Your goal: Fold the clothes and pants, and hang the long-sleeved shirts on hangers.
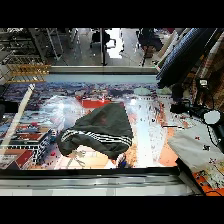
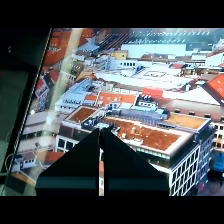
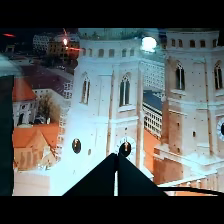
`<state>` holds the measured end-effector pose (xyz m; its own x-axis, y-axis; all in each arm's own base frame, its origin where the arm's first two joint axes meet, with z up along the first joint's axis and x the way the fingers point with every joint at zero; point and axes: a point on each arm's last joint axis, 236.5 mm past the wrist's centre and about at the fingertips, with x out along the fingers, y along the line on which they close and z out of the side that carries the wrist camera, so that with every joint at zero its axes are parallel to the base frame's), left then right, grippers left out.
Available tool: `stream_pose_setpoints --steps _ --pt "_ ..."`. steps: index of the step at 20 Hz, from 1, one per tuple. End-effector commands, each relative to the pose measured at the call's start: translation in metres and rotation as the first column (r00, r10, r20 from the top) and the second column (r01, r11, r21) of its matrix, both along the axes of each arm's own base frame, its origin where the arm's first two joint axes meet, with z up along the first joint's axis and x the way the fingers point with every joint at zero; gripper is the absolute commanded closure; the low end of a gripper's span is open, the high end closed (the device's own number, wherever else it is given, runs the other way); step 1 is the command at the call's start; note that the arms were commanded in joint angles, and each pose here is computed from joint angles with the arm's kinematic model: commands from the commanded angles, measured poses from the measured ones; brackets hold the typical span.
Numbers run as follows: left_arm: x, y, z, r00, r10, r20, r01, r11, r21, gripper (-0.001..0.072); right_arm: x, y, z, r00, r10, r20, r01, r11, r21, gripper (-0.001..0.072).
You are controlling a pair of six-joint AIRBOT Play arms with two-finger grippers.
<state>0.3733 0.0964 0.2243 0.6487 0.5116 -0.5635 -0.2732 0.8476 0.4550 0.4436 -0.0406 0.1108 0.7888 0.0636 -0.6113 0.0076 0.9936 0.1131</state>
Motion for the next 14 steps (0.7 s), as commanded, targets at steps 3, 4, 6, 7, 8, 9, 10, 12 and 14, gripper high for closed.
stream_pose_setpoints --steps 3,4,6,7,8,9,10,12,14 --pt "-0.0002 0.0004 0.0003 1.000 0.001 0.001 -0.001 1.000 0.001 0.0696 0.0000 0.0005 -0.0004 1.000 0.001 -0.001 -0.001 1.000 0.000 0.0695" --pt "-0.0002 0.0004 0.0003 1.000 0.001 0.001 -0.001 1.000 0.000 0.0696 0.0000 0.0005 -0.0004 1.000 0.001 -0.001 -0.001 1.000 0.000 0.0695" --pt "-0.0002 0.0004 0.0003 1.000 0.001 0.001 -0.001 1.000 0.000 0.0695 -0.0001 0.0006 -0.0002 1.000 0.001 -0.001 -0.001 1.000 0.000 0.0695" --pt "-0.0001 0.0004 0.0002 1.000 0.001 0.000 -0.001 1.000 0.000 0.0695 -0.0001 0.0006 -0.0002 1.000 0.001 -0.001 -0.001 1.000 0.000 0.0695" --pt "-0.0001 0.0004 0.0002 1.000 0.001 0.000 -0.001 1.000 0.000 0.0696 -0.0001 0.0006 -0.0002 1.000 0.001 -0.001 -0.001 1.000 0.000 0.0695" --pt "0.0000 0.0001 0.0001 1.000 0.001 0.000 -0.001 1.000 -0.001 0.0696 0.0000 0.0005 -0.0004 1.000 0.001 -0.001 -0.001 1.000 0.000 0.0695" --pt "0.0003 -0.0009 -0.0005 1.000 0.000 0.003 0.000 1.000 -0.008 0.0695 0.0000 0.0005 -0.0004 1.000 0.001 -0.001 -0.001 1.000 0.000 0.0695" --pt "0.0053 -0.0041 0.0026 1.000 -0.018 0.024 0.018 1.000 -0.011 0.0688 0.0000 0.0005 -0.0004 1.000 0.001 -0.001 -0.001 1.000 0.000 0.0695" --pt "0.0095 -0.0065 0.0057 0.998 -0.026 0.049 0.027 0.999 -0.018 0.0687 -0.0001 0.0006 -0.0002 1.000 0.001 -0.001 -0.001 1.000 0.000 0.0695"
